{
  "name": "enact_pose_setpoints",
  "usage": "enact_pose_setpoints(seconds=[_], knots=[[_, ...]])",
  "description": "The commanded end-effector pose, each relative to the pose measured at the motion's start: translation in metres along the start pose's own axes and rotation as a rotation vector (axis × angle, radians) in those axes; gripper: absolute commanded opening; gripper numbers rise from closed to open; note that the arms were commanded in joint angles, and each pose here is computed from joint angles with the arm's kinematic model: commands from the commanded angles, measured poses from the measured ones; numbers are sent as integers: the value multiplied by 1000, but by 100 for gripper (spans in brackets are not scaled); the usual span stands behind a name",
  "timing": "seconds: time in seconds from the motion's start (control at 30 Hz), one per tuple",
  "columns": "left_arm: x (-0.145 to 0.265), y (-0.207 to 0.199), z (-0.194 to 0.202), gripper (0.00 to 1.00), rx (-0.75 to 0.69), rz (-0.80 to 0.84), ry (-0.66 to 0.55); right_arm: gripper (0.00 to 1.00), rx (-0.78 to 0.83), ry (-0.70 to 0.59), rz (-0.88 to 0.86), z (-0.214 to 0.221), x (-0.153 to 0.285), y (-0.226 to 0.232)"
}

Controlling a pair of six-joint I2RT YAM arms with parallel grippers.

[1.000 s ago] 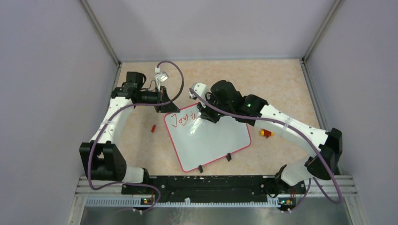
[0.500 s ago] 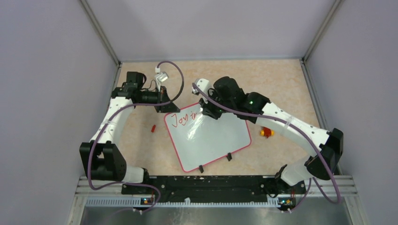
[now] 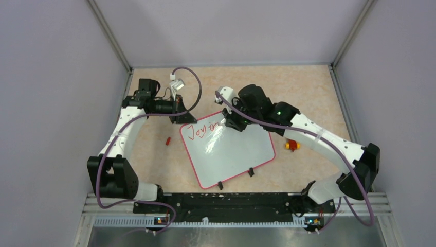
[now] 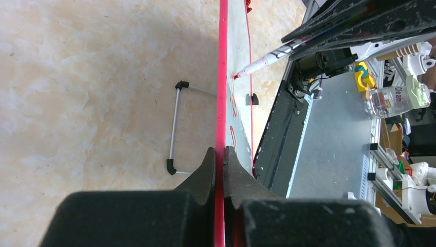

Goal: Write a sentence on the whiteboard

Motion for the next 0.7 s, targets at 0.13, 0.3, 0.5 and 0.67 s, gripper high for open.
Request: enact_pose_setpoints(seconds=[0.13, 0.3, 0.5, 0.67], knots=[[-2, -2, 6, 0, 13, -1, 24, 0, 24, 3, -46, 6, 2, 11], [-2, -2, 6, 0, 13, -4, 24, 0, 27, -53, -55, -8, 18, 12], [-1, -5, 6, 14, -2, -5, 17, 0, 29, -107, -205, -11, 33, 26], [-1, -5, 10, 25, -8, -4, 20, 0, 39, -97, -290, 3, 23, 33]])
Point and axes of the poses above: each gripper's point midway between its finger pads, its own x axis back along the fingers, its own y axis along the line the jaws close on, z = x × y, the point moved 10 cm from there along x, back along the fingers, and after that the axes turned 1 degree about -x, right-handed, at the moved point
